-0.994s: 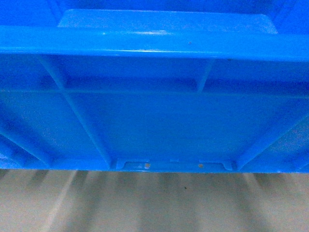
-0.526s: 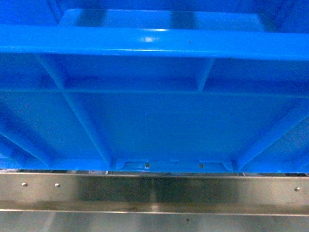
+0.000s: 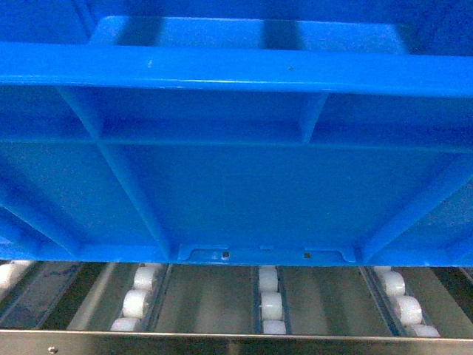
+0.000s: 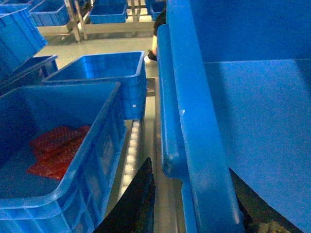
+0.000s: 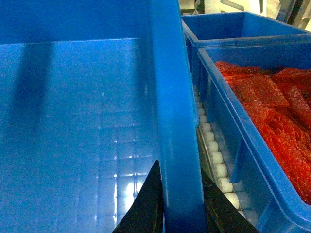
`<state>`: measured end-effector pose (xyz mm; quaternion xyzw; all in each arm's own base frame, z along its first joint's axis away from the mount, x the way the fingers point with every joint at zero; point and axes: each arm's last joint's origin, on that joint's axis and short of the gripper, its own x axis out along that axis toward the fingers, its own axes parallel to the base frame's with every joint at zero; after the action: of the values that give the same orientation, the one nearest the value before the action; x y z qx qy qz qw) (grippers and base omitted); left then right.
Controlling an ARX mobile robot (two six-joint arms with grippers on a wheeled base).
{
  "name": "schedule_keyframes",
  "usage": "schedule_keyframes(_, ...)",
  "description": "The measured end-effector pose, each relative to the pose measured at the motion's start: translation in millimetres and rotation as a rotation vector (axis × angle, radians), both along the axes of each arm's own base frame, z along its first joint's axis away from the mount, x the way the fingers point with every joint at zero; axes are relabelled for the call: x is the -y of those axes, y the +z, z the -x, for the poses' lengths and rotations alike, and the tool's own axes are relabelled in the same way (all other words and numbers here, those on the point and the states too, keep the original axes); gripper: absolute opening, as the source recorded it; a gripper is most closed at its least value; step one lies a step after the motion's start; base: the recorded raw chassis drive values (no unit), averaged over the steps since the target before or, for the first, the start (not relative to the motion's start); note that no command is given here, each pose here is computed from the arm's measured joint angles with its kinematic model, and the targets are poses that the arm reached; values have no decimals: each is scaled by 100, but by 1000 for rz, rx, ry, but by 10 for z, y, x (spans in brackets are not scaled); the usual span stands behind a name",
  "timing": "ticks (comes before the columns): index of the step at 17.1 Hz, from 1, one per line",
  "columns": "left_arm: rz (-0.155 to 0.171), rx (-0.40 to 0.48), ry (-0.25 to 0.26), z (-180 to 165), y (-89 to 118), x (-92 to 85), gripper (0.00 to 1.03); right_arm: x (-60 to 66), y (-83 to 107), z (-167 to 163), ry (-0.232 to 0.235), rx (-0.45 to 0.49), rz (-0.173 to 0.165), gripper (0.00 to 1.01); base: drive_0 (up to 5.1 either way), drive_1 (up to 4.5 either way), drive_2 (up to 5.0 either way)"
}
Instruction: Place box next to blue box on left shelf
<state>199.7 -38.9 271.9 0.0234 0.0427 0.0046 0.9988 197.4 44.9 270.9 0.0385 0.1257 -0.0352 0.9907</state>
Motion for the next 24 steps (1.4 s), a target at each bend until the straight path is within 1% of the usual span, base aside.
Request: schedule_keyframes(24, 0, 0, 0, 0, 0, 0, 32, 0, 0, 0, 0, 0, 0, 10, 0, 0, 0)
